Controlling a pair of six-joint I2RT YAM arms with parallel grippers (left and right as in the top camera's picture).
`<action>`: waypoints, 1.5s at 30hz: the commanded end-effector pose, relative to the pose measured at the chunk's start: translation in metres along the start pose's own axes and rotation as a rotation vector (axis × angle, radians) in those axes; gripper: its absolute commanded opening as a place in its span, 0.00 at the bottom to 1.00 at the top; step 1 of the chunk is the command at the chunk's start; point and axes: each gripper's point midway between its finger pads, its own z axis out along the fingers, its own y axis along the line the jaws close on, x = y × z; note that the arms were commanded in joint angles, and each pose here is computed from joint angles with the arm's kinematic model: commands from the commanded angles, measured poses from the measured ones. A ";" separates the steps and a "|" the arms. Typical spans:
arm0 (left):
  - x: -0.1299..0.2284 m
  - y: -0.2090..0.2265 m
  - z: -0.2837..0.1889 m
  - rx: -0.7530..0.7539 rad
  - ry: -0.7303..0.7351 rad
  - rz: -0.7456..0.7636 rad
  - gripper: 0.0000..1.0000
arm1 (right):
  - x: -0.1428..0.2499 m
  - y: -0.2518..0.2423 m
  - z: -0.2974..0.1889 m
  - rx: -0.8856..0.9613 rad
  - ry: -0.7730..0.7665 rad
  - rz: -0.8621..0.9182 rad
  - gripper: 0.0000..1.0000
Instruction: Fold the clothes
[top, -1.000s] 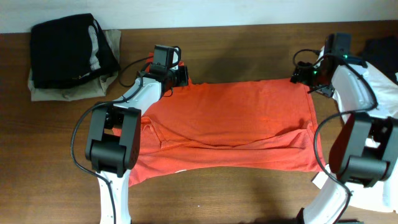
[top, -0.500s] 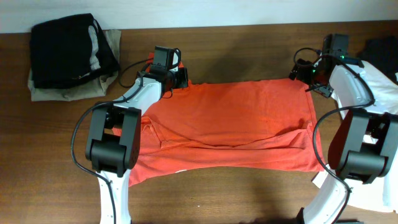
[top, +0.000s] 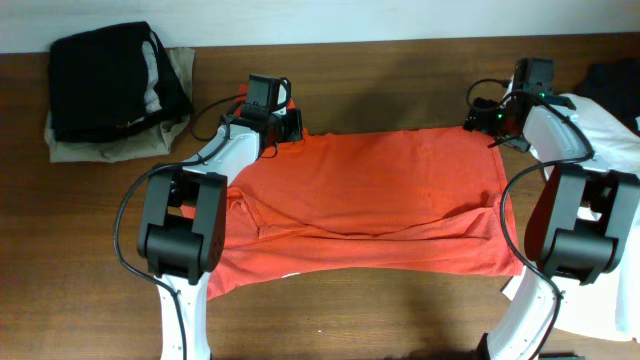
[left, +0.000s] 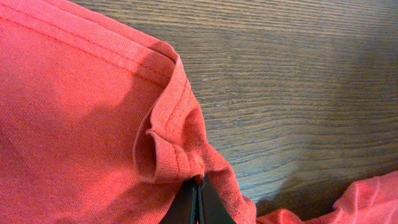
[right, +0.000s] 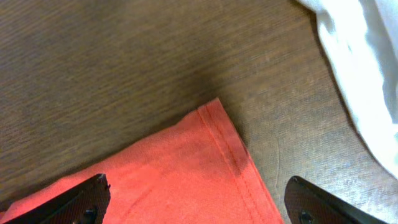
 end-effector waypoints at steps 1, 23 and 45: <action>-0.002 0.001 0.003 -0.003 -0.001 0.004 0.01 | -0.009 0.002 0.004 0.021 -0.028 -0.113 0.94; -0.002 0.001 0.003 -0.003 -0.001 0.005 0.01 | 0.004 0.002 0.032 0.063 0.003 -0.153 0.26; -0.028 0.009 -0.090 -0.238 0.230 0.040 0.01 | 0.031 -0.011 -0.041 0.207 0.218 0.289 0.04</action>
